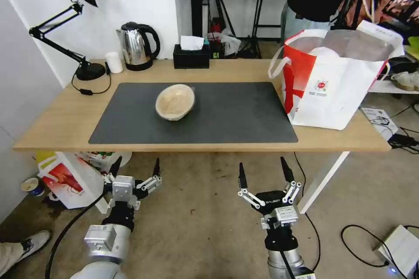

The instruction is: Pick up the trash from the table and place it into the takeout bag.

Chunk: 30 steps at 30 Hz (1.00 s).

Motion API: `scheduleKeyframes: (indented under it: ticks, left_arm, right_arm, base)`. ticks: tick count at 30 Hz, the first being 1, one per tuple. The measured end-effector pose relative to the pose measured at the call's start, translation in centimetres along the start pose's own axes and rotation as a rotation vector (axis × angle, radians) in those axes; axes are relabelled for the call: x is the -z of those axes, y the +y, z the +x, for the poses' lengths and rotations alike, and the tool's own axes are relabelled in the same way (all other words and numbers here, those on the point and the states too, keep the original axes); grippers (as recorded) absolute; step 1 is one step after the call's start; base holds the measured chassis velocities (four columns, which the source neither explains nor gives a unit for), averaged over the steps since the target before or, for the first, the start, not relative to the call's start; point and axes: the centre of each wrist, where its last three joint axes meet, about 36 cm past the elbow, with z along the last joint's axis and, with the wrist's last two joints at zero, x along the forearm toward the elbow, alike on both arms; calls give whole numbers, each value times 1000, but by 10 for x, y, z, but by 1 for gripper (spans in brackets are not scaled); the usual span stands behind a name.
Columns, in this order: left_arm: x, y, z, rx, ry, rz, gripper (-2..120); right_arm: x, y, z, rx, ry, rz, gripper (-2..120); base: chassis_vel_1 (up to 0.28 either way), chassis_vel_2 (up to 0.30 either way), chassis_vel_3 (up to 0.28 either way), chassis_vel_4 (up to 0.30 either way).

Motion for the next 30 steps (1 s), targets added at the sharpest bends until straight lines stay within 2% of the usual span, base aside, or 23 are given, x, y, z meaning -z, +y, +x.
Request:
scheduleKeyframes:
  ticks: [30]
  left_arm:
    - [0,0,0,0,0,0,100]
  right_arm:
    - [0,0,0,-2,3,-3,100]
  base:
    - [0,0,0,0]
